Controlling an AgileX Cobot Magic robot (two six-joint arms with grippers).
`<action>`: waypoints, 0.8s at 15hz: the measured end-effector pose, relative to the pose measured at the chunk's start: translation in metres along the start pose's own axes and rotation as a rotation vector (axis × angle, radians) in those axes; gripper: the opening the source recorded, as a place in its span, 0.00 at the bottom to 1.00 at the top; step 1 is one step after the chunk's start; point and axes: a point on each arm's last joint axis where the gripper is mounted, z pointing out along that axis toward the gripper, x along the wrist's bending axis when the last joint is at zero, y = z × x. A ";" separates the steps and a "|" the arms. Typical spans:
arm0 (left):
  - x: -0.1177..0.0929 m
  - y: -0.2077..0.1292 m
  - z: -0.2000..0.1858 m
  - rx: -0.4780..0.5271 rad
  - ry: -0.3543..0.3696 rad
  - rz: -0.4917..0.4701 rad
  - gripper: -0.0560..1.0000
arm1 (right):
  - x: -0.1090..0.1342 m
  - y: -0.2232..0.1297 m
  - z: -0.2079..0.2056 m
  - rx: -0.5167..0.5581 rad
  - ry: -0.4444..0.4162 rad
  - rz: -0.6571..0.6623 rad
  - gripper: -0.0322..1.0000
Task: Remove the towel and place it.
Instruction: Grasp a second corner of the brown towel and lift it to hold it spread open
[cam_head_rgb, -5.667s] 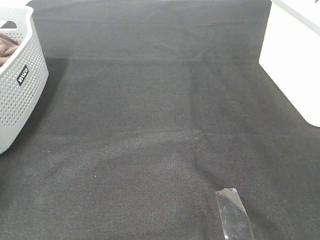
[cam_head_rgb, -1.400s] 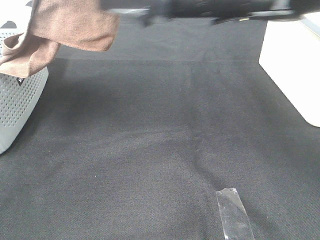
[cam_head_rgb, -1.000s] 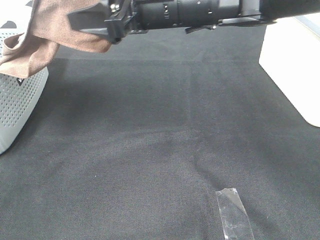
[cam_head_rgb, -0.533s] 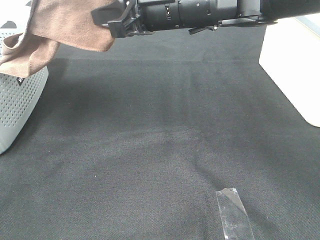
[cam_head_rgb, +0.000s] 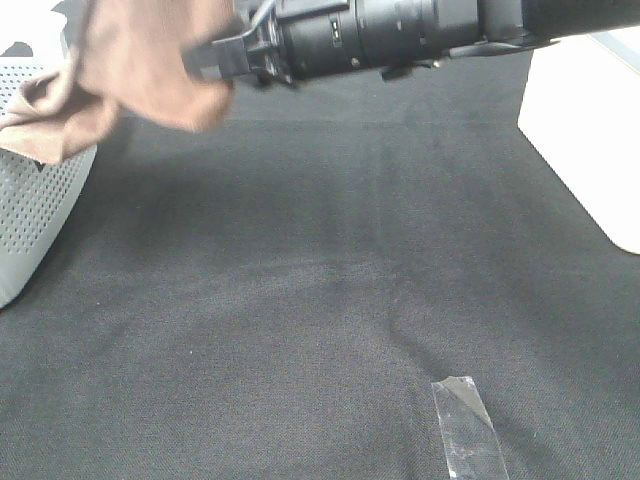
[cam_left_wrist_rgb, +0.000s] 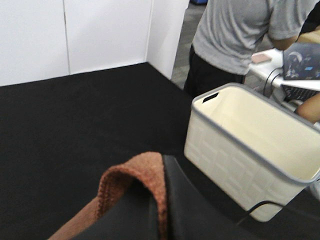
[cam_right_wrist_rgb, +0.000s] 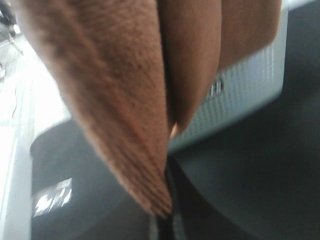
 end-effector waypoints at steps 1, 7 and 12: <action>0.002 0.000 0.000 0.003 0.020 0.019 0.05 | 0.003 0.003 -0.009 0.041 -0.018 0.024 0.03; 0.009 -0.001 0.003 0.009 0.091 0.091 0.05 | 0.016 0.056 -0.106 0.245 -0.154 0.092 0.03; 0.016 -0.002 0.023 -0.048 0.136 0.142 0.05 | 0.030 0.136 -0.165 0.251 -0.393 -0.091 0.03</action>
